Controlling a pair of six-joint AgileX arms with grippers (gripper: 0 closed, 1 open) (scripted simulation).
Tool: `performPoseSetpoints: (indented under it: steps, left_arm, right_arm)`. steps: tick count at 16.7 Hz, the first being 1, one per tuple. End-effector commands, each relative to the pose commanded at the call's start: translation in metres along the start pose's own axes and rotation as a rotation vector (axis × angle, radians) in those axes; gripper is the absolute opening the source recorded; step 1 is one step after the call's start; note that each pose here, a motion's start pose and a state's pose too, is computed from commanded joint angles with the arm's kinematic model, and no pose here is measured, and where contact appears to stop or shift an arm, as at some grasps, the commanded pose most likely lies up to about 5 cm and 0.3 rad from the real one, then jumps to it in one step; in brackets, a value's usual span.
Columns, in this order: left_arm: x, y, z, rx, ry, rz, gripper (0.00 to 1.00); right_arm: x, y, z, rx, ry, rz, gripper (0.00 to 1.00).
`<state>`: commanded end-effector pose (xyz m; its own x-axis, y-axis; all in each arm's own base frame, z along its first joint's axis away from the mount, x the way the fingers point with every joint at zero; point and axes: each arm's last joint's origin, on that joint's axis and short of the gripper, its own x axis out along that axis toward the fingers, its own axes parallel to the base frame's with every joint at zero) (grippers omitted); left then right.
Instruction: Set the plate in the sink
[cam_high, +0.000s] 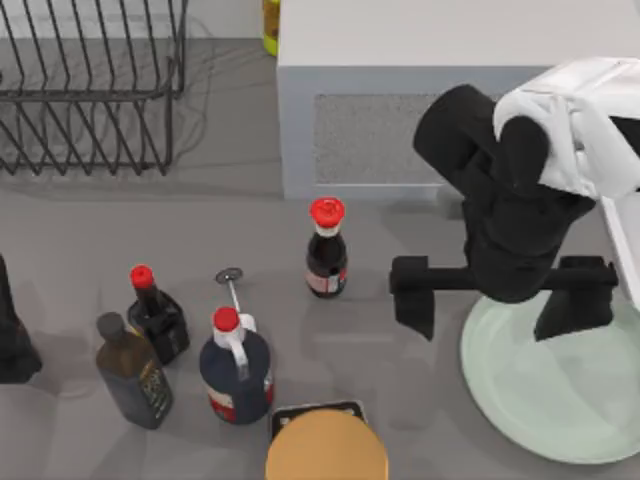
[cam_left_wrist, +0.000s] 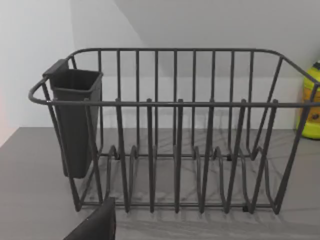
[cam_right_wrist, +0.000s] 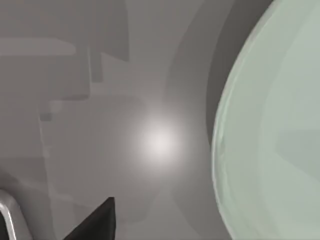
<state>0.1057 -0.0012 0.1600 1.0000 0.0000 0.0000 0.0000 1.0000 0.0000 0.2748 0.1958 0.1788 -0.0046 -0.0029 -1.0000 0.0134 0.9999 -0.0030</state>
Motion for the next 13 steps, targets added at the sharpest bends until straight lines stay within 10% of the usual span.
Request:
performPoseSetpoints:
  steps: [13]
  left_arm:
    - [0.0,0.0,0.0,0.0,0.0,0.0,1.0]
  right_arm:
    - [0.089,0.001,-0.001,-0.003,-0.005,0.003,1.0]
